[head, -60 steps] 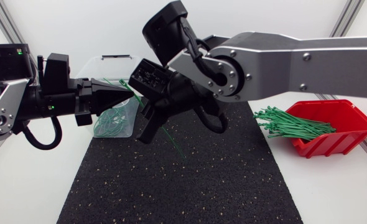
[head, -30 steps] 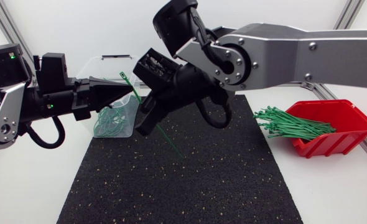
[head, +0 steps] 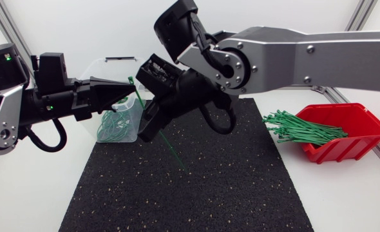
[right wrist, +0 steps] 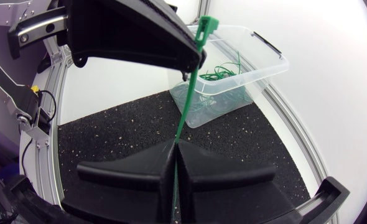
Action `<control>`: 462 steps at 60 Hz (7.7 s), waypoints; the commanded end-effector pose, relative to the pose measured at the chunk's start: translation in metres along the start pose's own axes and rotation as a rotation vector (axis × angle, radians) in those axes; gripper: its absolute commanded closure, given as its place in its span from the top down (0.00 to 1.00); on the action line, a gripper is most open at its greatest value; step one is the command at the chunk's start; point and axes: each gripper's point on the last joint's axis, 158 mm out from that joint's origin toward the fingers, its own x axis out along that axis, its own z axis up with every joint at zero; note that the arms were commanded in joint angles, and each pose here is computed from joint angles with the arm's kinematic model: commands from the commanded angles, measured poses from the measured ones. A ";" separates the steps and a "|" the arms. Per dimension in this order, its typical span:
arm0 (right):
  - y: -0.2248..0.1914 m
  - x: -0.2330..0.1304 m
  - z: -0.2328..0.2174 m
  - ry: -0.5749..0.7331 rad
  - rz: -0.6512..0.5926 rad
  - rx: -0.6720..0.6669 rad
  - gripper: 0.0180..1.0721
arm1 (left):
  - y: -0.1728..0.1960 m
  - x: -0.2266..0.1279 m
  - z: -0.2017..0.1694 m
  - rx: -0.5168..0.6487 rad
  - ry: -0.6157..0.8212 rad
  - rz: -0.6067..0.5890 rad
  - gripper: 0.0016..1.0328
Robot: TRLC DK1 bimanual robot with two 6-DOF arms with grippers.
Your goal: Take a green cable tie from the red box, thread the tail through the head to close it, then place it in the transparent bin on the left.
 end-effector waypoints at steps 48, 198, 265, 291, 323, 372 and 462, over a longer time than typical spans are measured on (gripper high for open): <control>-0.005 -0.001 -0.001 -0.031 0.112 0.166 0.05 | -0.007 0.002 -0.008 -0.036 -0.002 -0.015 0.13; 0.010 -0.079 -0.133 0.210 0.048 -0.099 0.95 | 0.010 -0.038 0.039 0.008 0.087 0.088 0.03; -0.021 -0.117 -0.175 0.286 -0.086 -0.086 0.95 | -0.066 0.037 -0.048 0.009 0.518 -0.128 0.03; 0.003 -0.103 -0.178 0.352 -0.023 -0.180 0.93 | -0.041 0.075 -0.074 -0.011 0.590 -0.200 0.03; -0.024 -0.055 -0.177 0.331 -0.191 -0.303 0.86 | -0.034 0.082 -0.086 -0.012 0.623 -0.233 0.03; 0.048 0.012 -0.160 0.275 -0.203 -0.942 0.86 | 0.004 0.073 -0.091 -0.069 0.690 -0.279 0.03; 0.117 0.081 -0.134 0.004 -0.199 -1.290 0.14 | 0.016 0.077 -0.105 -0.169 0.753 -0.418 0.03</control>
